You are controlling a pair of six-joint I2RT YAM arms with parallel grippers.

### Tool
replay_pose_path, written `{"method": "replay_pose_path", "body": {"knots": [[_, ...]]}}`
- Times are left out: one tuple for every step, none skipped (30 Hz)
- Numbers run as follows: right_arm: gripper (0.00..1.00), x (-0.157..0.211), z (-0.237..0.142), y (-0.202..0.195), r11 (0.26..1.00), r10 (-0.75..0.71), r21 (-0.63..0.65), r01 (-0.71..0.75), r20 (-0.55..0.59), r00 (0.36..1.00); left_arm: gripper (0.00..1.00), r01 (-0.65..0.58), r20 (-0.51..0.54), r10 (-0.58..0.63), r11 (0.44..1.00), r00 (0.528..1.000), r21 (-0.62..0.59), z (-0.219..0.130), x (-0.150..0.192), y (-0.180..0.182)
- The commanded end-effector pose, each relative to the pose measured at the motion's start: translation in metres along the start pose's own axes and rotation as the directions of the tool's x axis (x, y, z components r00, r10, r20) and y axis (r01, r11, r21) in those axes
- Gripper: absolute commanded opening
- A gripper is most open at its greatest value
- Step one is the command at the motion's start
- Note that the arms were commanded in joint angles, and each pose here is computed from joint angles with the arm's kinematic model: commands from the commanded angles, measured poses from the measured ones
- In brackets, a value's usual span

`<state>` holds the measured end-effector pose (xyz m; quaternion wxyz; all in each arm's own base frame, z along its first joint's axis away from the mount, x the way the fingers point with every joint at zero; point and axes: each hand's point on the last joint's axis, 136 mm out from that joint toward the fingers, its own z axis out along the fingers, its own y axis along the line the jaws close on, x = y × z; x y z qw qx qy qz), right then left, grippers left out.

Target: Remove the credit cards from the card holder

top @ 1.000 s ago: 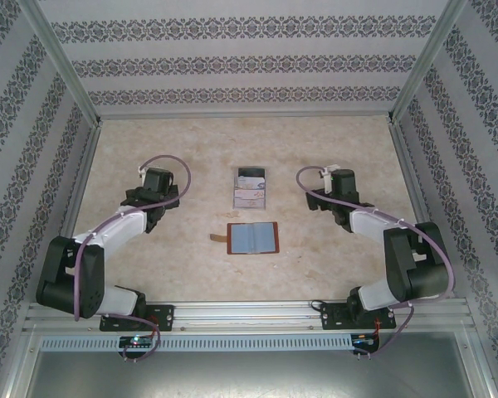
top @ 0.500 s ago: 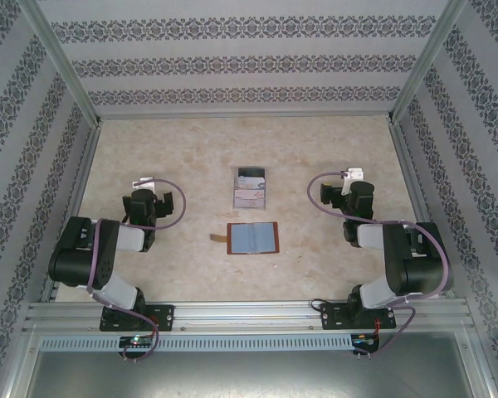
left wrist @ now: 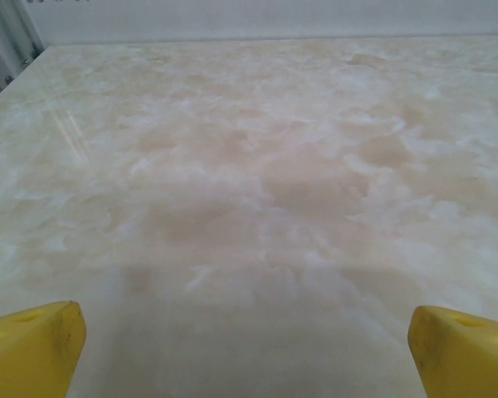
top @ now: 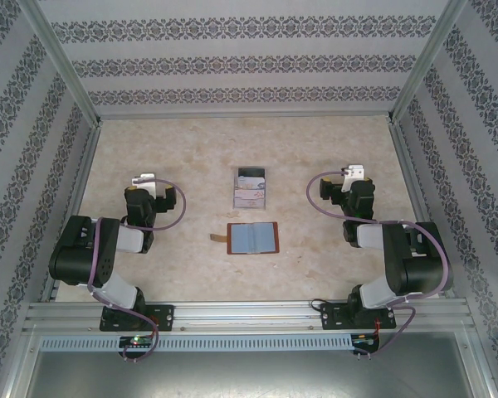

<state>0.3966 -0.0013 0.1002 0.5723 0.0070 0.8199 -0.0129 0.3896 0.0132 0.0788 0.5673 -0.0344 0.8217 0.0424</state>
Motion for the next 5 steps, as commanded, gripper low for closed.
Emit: {"method": "replay_pose_path", "body": {"knots": [[0.98,-0.0043,-0.0017,0.0073,1.0,-0.002,-0.022,0.003,0.032,0.999,1.0,-0.027,0.066,0.023,0.998,0.998,0.052,-0.003,-0.0124,-0.0062],[0.98,-0.0037,-0.002,0.0084,1.0,-0.007,-0.021,0.008,0.034,0.999,1.0,-0.026,0.058,0.023,0.998,0.998,0.05,-0.0015,-0.0124,-0.006],[0.98,-0.0039,-0.0022,0.0085,1.0,-0.008,-0.02,0.009,0.034,0.999,1.0,-0.025,0.047,0.023,0.999,0.999,0.047,0.0004,-0.0122,-0.0058],[0.98,-0.0034,-0.0018,0.0086,1.0,-0.005,-0.023,0.006,0.031,1.0,1.0,-0.025,0.034,0.024,0.999,0.999,0.045,0.0029,-0.012,-0.0054],[0.98,-0.0055,-0.0019,0.0069,1.0,0.006,-0.026,-0.005,0.035,0.999,1.0,-0.026,0.016,0.025,0.999,1.0,0.045,0.0056,-0.0115,-0.0059]]}}
